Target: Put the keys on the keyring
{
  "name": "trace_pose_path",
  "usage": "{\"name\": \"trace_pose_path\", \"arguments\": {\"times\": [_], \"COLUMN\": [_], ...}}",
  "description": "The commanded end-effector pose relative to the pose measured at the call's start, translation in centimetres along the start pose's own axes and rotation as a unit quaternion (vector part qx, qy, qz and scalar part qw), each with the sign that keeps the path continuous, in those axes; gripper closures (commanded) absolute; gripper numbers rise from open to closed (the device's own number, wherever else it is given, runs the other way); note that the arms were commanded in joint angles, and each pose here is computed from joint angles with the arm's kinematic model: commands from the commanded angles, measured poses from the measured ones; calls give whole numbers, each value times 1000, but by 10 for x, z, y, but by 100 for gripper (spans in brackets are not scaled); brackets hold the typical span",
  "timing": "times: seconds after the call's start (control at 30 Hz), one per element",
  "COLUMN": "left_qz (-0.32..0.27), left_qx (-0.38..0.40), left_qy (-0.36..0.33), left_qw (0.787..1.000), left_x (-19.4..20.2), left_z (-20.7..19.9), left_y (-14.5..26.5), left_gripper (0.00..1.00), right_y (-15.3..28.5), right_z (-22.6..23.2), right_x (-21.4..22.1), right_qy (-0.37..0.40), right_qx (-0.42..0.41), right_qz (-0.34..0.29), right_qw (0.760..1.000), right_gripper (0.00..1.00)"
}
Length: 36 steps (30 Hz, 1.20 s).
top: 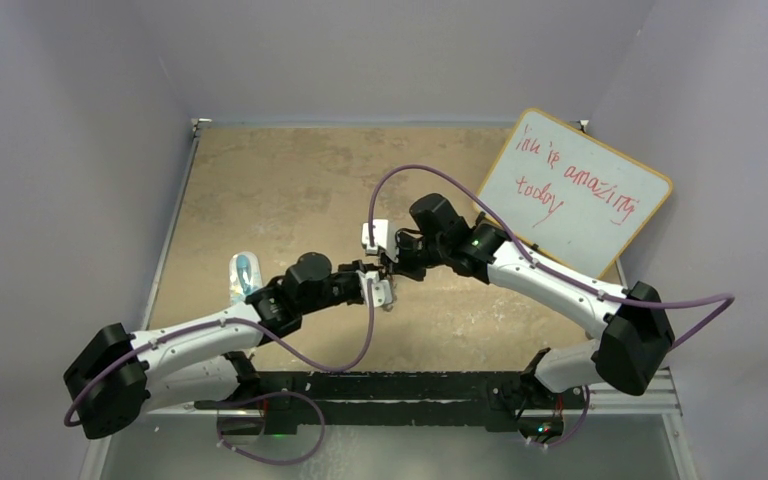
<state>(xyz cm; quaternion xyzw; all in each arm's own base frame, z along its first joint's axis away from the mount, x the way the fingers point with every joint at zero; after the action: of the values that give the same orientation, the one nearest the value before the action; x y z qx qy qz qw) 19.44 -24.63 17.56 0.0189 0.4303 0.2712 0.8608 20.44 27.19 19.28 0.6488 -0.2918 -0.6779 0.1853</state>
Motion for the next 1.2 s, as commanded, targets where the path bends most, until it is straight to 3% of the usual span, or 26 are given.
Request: {"name": "trace_pose_path", "arguments": {"times": [0.0, 0.13, 0.43, 0.53, 0.63, 0.8, 0.87, 1.07, 1.17], "left_qz": [4, 20, 49, 64, 67, 79, 83, 94, 75], "left_qx": [12, 24, 42, 42, 45, 61, 64, 63, 51], "left_qy": [-28, -43, -56, -62, -69, -74, -74, -70, -52], "left_qw": [1000, 999, 996, 995, 994, 992, 992, 991, 995], "left_x": [-9, -8, -7, -4, -3, 1, 1, 2, -1], "left_z": [9, 11, 14, 16, 16, 12, 12, 14, 13], "left_y": [-3, -4, -2, 1, 1, 0, -1, 0, 1], "left_gripper": [87, 100, 100, 91, 89, 92, 100, 100, 100], "right_y": [10, 10, 10, 11, 11, 12, 13, 11, 9], "right_z": [0, -1, -3, -3, -2, -2, -2, -4, -4], "right_x": [-19, -21, -25, -27, -29, -30, -31, -31, -27], "right_qy": [24, 29, 38, 40, 41, 42, 45, 45, 24], "right_qx": [4, 6, 13, 9, 6, 7, 7, 15, 22], "right_qz": [-23, -25, -33, -37, -38, -40, -43, -47, -57], "right_qw": [999, 999, 999, 998, 998, 998, 998, 998, 998], "right_gripper": [100, 100, 100, 100, 100, 100, 100, 100, 82]}}
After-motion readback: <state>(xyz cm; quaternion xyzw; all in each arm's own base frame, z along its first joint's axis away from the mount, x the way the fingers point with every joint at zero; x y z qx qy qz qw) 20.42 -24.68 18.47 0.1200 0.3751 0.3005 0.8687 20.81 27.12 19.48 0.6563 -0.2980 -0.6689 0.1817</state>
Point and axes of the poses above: each gripper's point midway between its finger pads, its own y axis back along the fingers, its own z axis along the line the jaws close on, x = y × z, the point moved 5 cm from there along y, back along the fingers, and after that the axes turned 8 degrees about -y, right-handed, at the moved point
